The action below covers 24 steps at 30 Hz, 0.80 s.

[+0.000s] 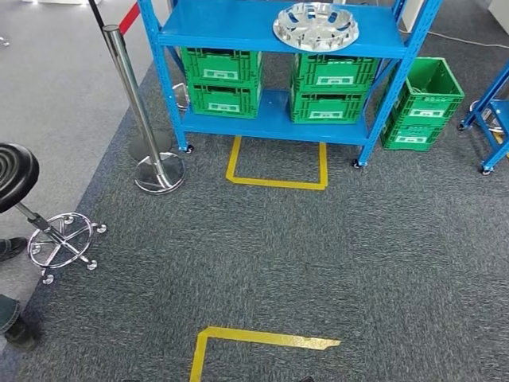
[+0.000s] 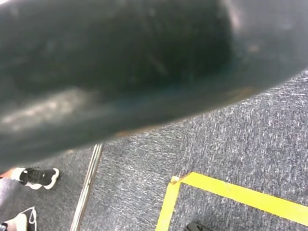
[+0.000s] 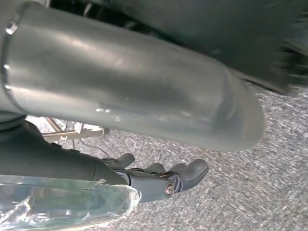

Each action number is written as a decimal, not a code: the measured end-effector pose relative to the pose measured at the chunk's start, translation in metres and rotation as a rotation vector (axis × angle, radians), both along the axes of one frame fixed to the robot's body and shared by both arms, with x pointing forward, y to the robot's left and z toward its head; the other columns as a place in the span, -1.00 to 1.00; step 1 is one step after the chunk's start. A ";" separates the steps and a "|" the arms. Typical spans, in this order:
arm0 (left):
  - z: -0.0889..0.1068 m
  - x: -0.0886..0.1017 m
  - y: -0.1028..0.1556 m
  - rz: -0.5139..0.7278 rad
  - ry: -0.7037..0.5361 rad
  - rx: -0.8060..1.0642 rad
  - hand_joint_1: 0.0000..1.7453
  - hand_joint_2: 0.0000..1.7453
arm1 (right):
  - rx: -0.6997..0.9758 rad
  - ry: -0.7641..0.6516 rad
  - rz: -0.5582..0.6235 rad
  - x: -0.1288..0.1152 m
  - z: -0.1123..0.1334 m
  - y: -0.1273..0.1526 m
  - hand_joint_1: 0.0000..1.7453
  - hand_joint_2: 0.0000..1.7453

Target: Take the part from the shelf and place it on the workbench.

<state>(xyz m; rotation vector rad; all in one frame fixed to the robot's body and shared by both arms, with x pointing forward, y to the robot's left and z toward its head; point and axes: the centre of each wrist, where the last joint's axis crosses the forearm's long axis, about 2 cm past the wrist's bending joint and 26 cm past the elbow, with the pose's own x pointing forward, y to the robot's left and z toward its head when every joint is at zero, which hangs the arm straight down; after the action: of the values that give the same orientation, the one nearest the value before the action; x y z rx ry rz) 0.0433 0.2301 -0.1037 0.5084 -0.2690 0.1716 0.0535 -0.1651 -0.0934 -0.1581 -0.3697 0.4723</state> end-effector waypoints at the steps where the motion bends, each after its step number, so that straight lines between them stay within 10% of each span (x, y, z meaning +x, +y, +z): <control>1: 0.000 -0.001 0.000 0.000 0.001 -0.001 -1.00 -1.00 | 0.000 0.002 0.000 -0.001 0.000 0.000 -1.00 -1.00; 24: 0.000 -0.001 0.000 0.001 0.006 0.005 -1.00 -1.00 | -0.007 0.001 0.004 -0.002 0.000 0.000 -1.00 -1.00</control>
<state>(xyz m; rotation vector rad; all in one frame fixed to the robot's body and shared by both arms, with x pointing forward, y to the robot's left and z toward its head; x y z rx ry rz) 0.0424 0.2301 -0.1038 0.5138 -0.2632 0.1709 0.0516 -0.1656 -0.0937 -0.1636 -0.3678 0.4778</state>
